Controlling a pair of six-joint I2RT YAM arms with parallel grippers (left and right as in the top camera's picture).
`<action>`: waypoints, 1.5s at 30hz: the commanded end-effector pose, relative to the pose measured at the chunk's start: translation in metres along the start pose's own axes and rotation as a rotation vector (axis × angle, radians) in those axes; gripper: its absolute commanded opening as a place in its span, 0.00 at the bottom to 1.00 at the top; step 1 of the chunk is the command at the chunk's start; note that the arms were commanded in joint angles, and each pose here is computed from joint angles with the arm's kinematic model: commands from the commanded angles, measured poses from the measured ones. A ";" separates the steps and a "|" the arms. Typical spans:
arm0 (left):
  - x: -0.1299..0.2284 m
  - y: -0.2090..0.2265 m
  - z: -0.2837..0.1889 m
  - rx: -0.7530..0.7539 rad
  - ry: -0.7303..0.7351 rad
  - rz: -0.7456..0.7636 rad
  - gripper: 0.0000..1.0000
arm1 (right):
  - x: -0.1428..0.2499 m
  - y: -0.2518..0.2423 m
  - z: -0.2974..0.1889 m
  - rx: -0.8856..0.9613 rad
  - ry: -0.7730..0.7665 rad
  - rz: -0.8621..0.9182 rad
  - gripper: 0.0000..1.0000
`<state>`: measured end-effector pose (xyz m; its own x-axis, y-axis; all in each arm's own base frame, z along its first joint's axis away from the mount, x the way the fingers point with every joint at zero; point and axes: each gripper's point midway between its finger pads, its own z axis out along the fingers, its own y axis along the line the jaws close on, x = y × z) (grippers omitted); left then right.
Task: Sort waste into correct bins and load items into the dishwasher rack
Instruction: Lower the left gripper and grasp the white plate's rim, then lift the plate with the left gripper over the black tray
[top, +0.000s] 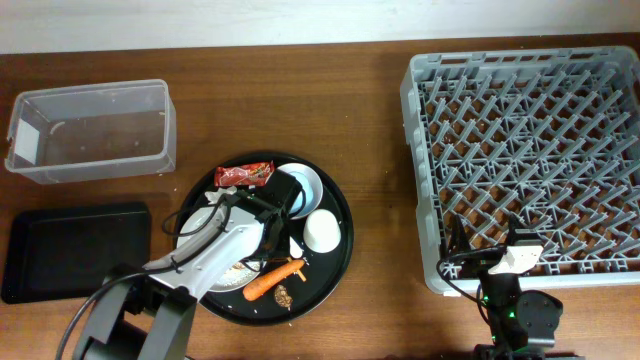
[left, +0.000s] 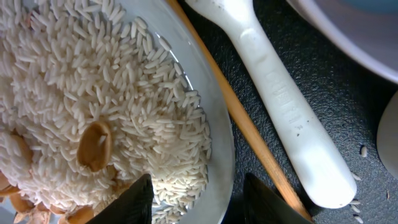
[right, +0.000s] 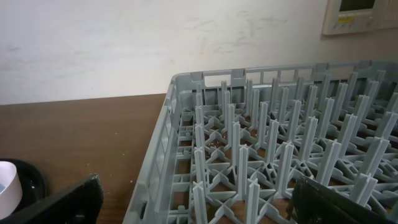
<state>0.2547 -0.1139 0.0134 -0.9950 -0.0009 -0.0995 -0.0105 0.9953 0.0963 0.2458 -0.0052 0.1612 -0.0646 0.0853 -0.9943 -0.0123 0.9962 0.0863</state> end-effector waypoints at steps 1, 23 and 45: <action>0.002 0.004 0.004 -0.026 0.004 0.034 0.45 | 0.002 -0.004 0.000 0.016 0.001 0.000 0.99; 0.004 -0.011 0.013 -0.057 -0.013 0.101 0.37 | 0.002 -0.004 0.000 0.016 0.001 0.001 0.99; -0.015 -0.013 0.004 -0.070 -0.076 0.130 0.01 | 0.002 -0.004 0.000 0.016 0.001 0.000 0.99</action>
<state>0.2620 -0.1226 0.0070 -0.9828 0.1210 -0.1398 0.0949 0.9789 0.1808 0.2458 -0.0052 0.1612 -0.0646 0.0853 -0.9943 -0.0123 0.9962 0.0863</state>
